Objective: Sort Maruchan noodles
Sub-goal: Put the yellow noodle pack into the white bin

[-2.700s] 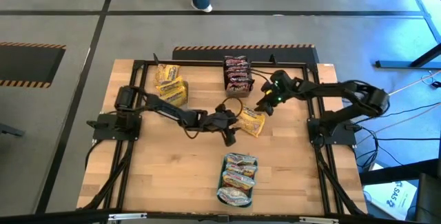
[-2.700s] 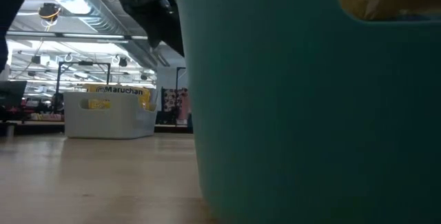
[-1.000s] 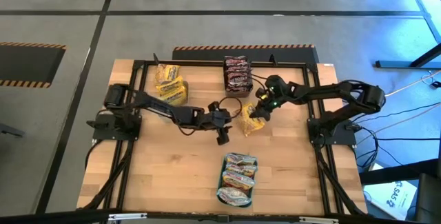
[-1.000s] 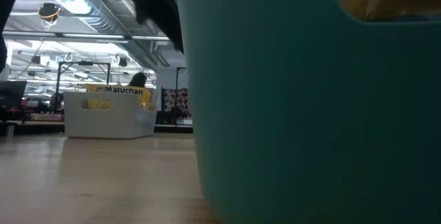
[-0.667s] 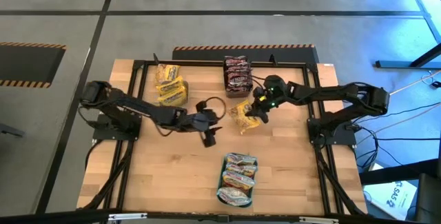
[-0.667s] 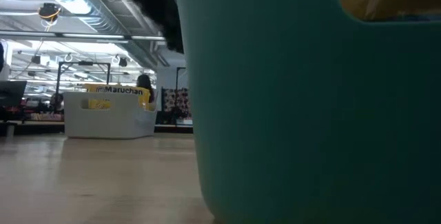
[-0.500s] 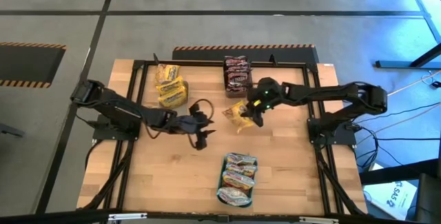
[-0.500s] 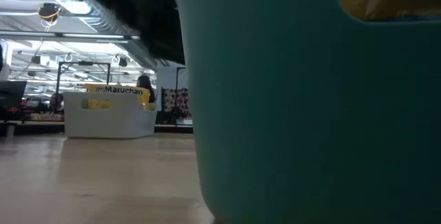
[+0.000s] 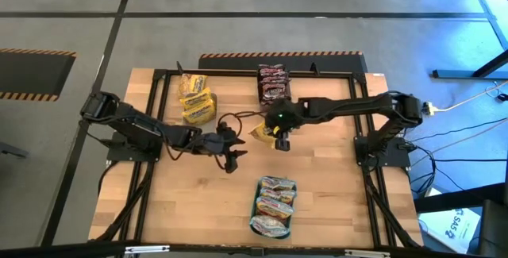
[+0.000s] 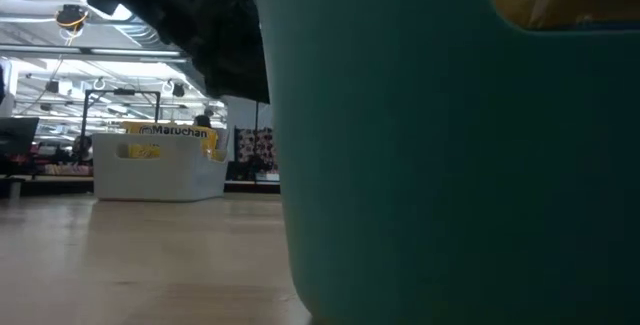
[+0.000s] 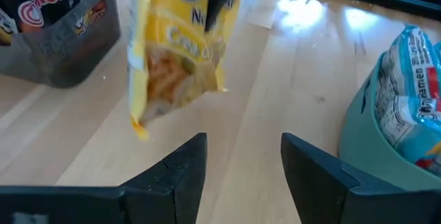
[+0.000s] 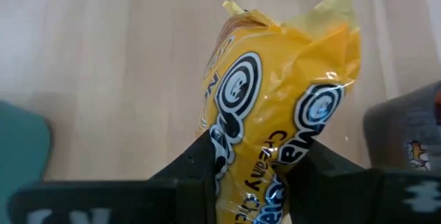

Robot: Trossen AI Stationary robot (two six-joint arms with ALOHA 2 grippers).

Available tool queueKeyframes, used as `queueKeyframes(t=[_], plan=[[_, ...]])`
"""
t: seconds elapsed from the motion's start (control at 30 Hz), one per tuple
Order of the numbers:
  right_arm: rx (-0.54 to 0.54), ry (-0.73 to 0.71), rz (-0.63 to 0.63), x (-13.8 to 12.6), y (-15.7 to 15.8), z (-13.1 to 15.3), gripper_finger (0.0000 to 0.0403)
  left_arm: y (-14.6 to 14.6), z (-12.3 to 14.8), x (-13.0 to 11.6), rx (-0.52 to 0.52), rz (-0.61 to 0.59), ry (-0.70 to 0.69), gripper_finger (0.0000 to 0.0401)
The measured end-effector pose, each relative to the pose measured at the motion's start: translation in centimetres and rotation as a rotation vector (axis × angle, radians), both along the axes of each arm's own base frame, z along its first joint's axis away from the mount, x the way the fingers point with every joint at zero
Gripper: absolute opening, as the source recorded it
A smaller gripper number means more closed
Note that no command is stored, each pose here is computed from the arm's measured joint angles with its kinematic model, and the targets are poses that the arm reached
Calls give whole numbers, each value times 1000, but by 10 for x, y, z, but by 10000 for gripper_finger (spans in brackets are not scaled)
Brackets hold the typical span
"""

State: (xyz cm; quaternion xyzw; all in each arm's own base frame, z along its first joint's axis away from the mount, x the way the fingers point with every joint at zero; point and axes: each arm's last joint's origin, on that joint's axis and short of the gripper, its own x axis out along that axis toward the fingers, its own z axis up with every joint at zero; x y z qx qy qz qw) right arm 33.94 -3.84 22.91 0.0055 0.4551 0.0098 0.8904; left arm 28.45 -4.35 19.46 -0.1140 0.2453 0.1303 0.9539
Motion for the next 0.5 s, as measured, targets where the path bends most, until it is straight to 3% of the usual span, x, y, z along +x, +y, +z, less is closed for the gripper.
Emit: queueKeyframes(t=[0.3,0.5], plan=[[-14,53,38,8,7,-14,101,18,11,8,-5,54,-54,237],[-31,26,76,15,12,-19,101,35,13,13,20,108,-73,251]])
